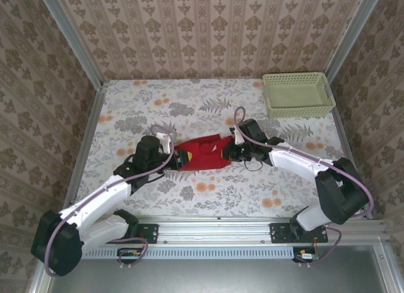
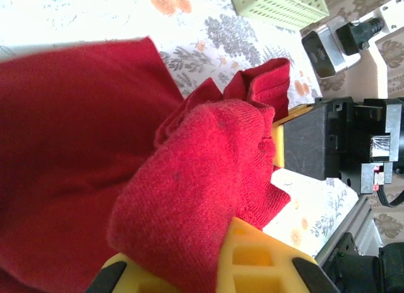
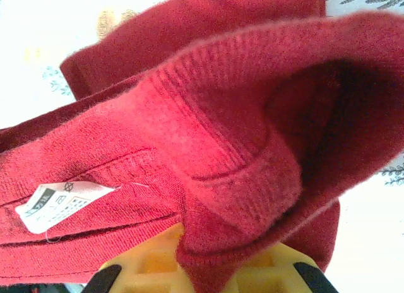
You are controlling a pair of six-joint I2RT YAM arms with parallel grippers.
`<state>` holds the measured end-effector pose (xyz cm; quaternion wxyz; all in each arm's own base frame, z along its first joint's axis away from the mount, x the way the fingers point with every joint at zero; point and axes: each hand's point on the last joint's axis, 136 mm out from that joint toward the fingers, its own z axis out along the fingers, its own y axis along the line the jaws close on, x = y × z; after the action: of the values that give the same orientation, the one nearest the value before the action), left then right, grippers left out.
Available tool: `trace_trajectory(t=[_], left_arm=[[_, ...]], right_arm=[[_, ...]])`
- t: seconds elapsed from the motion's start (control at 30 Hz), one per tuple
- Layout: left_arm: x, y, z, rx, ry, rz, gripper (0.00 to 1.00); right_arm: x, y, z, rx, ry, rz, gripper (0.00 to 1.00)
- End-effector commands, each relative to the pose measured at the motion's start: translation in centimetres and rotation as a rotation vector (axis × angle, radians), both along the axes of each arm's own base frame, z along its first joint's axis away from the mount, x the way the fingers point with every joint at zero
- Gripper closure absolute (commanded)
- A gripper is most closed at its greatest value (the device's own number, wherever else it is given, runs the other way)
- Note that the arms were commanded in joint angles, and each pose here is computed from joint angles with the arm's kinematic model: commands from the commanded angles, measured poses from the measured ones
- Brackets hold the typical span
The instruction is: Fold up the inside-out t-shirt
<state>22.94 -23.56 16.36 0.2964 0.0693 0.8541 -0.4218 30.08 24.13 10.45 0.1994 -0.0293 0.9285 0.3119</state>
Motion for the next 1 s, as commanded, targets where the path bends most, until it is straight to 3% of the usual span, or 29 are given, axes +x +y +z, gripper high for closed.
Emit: trace_trajectory(t=[0.0, 0.3, 0.67, 0.73, 0.87, 0.97], left_arm=[[1.2, 1.6, -0.7, 0.048, 0.001, 0.109, 1.0], [6.8, 5.7, -3.2, 0.092, 0.088, 0.331, 1.0], [9.6, 7.0, -8.5, 0.205, 0.177, 0.362, 0.96], [9.9, 7.7, -9.3, 0.231, 0.202, 0.387, 0.93], [10.4, 8.7, -8.8, 0.261, 0.226, 0.406, 0.68], [9.6, 10.2, -6.3, 0.368, 0.233, 0.429, 0.53]], right_arm=[[1.9, -0.6, 1.5, -0.019, -0.062, -0.067, 1.0], [7.0, 2.0, 1.2, -0.092, -0.042, -0.032, 1.0], [10.5, 2.9, -4.3, -0.217, 0.011, -0.008, 0.96], [10.9, 2.6, -4.9, -0.245, 0.018, -0.019, 0.9], [11.3, 1.5, -4.2, -0.287, 0.012, -0.04, 0.66], [10.9, -0.3, -1.2, -0.375, -0.044, -0.061, 0.46]])
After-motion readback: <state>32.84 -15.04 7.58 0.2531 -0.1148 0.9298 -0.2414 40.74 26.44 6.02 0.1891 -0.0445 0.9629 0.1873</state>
